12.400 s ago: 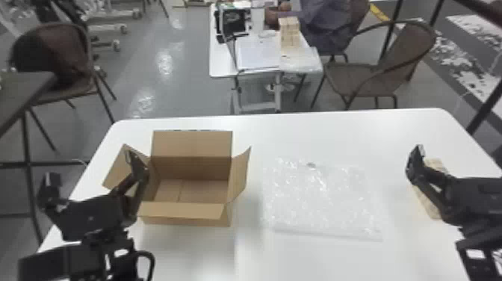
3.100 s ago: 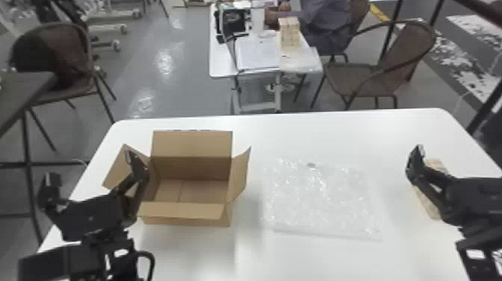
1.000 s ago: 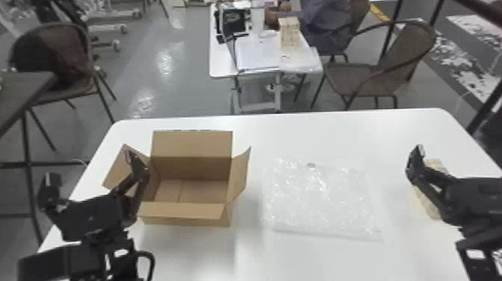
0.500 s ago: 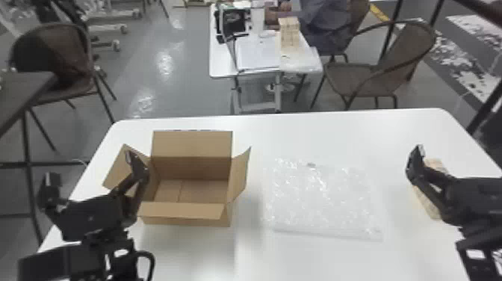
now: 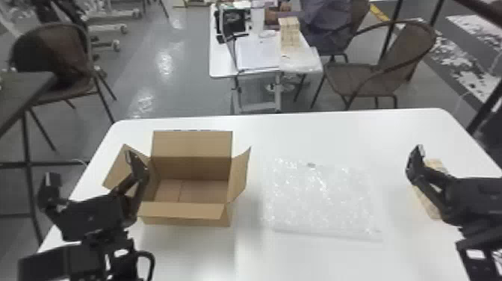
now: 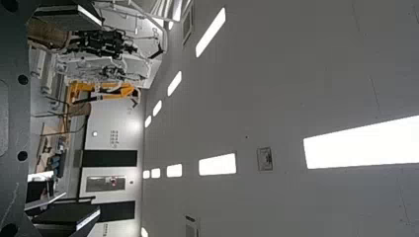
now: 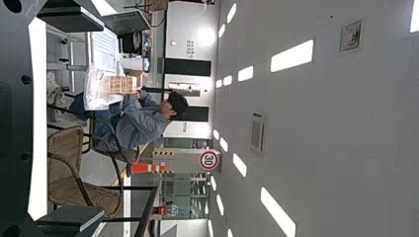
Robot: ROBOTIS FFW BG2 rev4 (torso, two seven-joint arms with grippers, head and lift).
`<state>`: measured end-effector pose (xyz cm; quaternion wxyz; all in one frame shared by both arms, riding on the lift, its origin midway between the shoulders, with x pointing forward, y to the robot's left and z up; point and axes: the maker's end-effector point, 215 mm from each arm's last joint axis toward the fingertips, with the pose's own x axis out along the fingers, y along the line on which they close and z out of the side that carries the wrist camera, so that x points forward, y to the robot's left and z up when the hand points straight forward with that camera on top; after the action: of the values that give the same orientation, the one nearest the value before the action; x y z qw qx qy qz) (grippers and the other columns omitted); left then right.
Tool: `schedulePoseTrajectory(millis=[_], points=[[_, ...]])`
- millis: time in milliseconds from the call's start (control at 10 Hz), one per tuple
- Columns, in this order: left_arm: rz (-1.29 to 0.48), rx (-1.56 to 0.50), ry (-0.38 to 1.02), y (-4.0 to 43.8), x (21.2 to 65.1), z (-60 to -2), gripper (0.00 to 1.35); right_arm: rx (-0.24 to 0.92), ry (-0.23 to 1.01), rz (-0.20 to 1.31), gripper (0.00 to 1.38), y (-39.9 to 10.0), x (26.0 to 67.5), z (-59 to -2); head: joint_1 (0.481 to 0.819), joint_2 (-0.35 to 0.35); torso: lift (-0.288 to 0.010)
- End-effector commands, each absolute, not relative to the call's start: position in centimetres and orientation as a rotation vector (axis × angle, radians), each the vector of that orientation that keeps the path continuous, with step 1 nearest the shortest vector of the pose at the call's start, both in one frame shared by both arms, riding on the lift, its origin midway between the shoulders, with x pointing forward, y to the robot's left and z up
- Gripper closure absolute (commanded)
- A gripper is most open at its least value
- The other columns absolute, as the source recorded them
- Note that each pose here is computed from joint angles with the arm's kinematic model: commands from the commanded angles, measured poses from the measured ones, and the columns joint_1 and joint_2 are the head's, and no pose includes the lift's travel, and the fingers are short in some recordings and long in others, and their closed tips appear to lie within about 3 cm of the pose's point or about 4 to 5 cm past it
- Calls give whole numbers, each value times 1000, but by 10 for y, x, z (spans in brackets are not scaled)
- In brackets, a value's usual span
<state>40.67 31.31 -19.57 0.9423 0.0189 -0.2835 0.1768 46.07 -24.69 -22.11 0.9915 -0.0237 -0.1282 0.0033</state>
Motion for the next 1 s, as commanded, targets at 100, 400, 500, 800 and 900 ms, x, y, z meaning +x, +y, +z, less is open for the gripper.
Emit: schedulePoseTrajectory(millis=[100, 400, 500, 800, 900], points=[[361, 39, -578, 313, 407, -196, -2, -47, -257, 7, -2, -247, 461, -221, 678, 86, -100], [361, 39, -578, 313, 407, -196, -2, -47, -257, 7, -2, -247, 461, -221, 678, 86, -100], [361, 39, -578, 313, 407, -196, -2, -47, -257, 7, -2, -247, 461, -221, 678, 86, -100], [361, 39, -578, 313, 407, -196, -2, -47, -257, 7, -2, -247, 461, -221, 678, 86, -100], [361, 39, -578, 313, 407, -196, -2, -47, -257, 7, -2, -247, 461, -221, 678, 86, -100]])
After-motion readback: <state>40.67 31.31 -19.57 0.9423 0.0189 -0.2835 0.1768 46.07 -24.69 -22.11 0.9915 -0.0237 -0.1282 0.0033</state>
